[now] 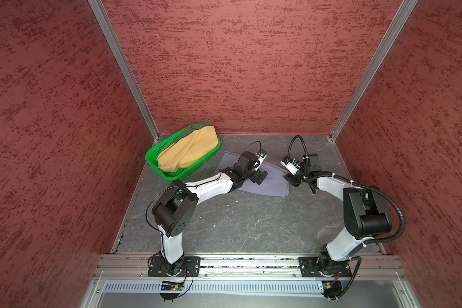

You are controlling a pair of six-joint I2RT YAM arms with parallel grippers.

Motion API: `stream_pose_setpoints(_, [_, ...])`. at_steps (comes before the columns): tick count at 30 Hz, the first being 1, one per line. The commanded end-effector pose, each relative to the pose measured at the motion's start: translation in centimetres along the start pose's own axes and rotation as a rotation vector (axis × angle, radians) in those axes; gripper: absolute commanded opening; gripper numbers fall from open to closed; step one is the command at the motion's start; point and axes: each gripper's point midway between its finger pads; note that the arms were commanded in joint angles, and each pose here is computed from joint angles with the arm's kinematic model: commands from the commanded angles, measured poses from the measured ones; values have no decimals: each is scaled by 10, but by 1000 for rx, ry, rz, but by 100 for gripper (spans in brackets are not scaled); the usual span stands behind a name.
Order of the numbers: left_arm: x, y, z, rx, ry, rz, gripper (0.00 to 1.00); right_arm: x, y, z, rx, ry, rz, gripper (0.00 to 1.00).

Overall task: Fold and stack skirts
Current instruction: Pick up the skirt from the center of the table.

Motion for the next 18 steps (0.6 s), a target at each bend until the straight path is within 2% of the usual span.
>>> stream_pose_setpoints(1, [19,-24,10,-72,-140,-155,99,2,-8,-5,12,-6,21,51])
stream_pose_setpoints(4, [13,-42,11,-110,-148,-215,99,6,-12,-5,19,-17,17,47])
stream_pose_setpoints(6, [7,-50,11,-130,-132,-238,99,11,-12,-4,30,-37,17,38])
stream_pose_setpoints(10, [-1,-69,11,-174,-139,-309,100,19,-12,0,50,-74,23,2])
stream_pose_setpoints(16, [-8,-97,21,-239,-245,-443,99,28,-18,2,49,-85,23,0])
stream_pose_setpoints(18, [-10,-101,22,-245,-254,-470,99,28,-19,4,40,-80,21,9])
Point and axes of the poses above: each gripper's point midway between its finger pads, its own z axis back along the fingers, its own y axis along the line the jaws close on, x = y × z, and after that the axes turned 6 degrees about z, right-handed
